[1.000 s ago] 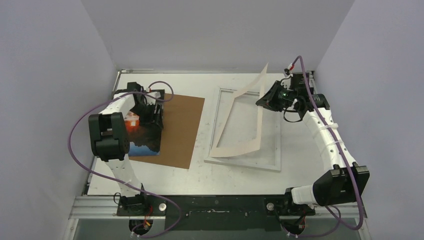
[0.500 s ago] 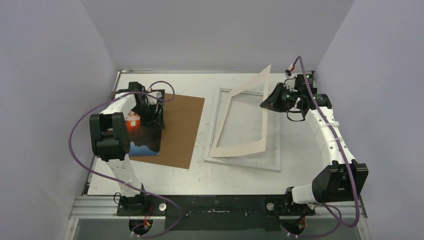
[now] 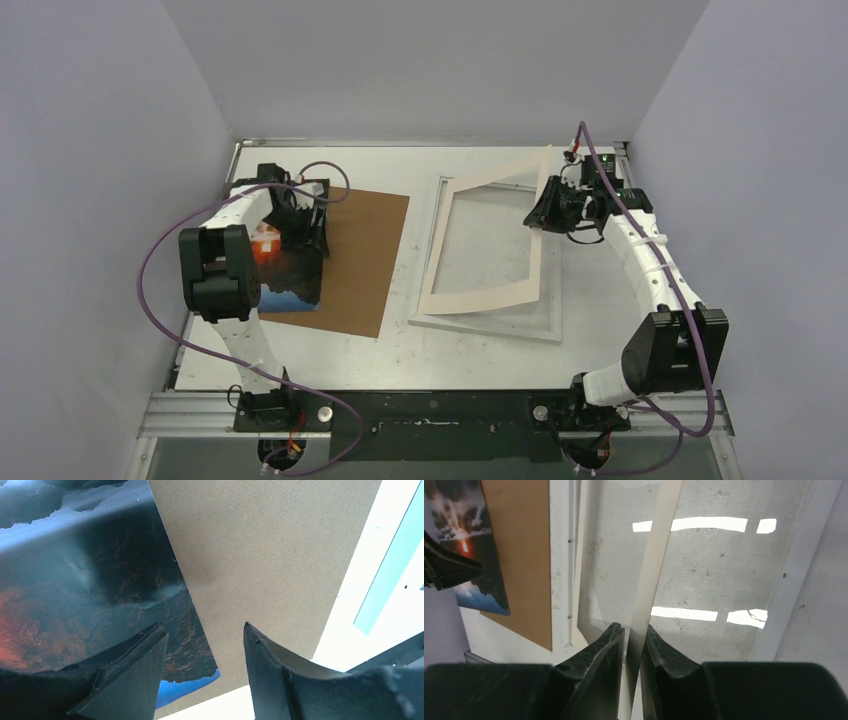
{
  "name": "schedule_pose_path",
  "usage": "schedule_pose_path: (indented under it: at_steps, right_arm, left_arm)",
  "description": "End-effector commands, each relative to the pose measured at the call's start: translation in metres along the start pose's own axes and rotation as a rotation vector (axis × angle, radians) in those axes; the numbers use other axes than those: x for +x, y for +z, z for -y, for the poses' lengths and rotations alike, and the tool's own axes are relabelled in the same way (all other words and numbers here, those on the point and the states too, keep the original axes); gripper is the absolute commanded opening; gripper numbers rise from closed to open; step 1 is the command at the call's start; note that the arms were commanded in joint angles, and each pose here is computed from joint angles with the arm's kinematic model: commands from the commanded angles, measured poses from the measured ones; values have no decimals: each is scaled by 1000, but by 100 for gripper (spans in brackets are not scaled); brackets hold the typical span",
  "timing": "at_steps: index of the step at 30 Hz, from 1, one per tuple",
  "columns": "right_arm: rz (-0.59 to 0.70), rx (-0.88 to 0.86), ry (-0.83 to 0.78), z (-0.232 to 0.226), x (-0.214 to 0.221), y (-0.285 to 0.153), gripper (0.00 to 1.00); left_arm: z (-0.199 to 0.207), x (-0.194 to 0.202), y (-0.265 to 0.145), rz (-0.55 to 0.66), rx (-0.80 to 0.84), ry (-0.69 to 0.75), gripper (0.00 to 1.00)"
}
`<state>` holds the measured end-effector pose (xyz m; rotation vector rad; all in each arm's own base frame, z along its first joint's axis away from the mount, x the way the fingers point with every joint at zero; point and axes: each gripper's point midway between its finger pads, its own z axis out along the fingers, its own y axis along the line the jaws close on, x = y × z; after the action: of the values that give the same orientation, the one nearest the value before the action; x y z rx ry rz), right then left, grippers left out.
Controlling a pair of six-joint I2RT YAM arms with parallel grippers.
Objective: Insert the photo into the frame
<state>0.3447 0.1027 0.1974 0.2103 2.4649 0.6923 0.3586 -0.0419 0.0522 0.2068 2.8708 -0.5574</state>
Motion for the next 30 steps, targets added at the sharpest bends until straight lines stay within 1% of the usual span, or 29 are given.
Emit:
schedule_pose_path:
  at_steps: [1,8,16,26,30]
  right_arm:
    - [17,102,-30,23,-3,6,21]
    - [29,166,-32,36,-7,10,30]
    - [32,209,-29,46,-10,17,52]
    - [10,244,-32,53,-3,31,61]
    - [-8,283,-45,56,2,37,68]
  left_arm:
    - [4,-17,-13,72,-14,33,56]
    - [4,-16,-12,72,-14,33,56]
    - [5,-17,-13,76,-15,35,55]
    - [4,-16,-11,70,-14,34,55]
    - [4,-16,-10,68,-9,33,55]
